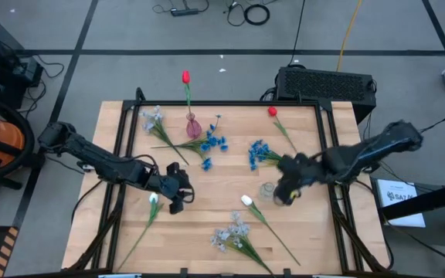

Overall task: Sort flowers into vase by color
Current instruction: Put the right white flower into the transparent vase

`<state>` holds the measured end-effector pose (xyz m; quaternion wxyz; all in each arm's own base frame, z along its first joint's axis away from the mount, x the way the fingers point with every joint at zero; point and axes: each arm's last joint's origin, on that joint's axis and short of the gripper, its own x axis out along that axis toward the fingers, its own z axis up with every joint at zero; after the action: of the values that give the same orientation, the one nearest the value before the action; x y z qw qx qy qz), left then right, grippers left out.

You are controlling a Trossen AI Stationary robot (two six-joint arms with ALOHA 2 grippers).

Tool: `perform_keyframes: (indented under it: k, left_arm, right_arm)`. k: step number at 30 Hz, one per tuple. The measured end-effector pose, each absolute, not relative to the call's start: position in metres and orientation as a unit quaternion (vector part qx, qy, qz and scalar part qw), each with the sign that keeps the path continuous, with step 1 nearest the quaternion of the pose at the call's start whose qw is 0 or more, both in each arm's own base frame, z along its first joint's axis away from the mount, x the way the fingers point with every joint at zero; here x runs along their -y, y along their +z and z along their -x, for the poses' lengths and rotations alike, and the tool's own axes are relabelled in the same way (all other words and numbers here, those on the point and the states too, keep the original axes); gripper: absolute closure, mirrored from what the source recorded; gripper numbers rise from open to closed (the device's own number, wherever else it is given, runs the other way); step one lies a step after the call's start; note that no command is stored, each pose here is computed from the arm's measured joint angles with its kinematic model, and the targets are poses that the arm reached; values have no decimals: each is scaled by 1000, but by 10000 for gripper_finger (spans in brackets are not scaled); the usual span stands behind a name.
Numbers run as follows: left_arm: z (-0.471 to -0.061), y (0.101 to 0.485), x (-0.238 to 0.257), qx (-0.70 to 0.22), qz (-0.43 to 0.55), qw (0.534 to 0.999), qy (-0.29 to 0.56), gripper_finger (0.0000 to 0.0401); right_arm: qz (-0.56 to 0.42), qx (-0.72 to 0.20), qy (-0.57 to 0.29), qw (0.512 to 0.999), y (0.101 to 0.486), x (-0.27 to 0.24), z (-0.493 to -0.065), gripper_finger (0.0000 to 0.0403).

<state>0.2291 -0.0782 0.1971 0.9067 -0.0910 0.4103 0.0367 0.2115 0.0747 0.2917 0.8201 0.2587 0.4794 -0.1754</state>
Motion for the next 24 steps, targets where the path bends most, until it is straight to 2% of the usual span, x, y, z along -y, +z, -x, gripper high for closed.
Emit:
perform_keyframes:
  k: [5, 11, 15, 19, 24]
  left_arm:
    - [-206, 186, 77, -420, 75, 904, 0, 290]
    - [-175, 185, 71, -373, 111, 920, -44, 290]
    - [-162, 194, 66, -338, 126, 931, -56, 290]
    - [-155, 204, 63, -312, 132, 939, -65, 290]
    - [-151, 210, 61, -293, 132, 944, -72, 290]
  right_arm:
    - [-302, -502, -213, 782, 282, -113, -239, 403]
    - [-348, -525, -260, 732, 251, -147, -253, 403]
    - [-357, -529, -281, 717, 229, -165, -260, 398]
    - [-344, -541, -299, 707, 205, -175, -267, 375]
    - [-348, -537, -294, 710, 182, -185, -280, 327]
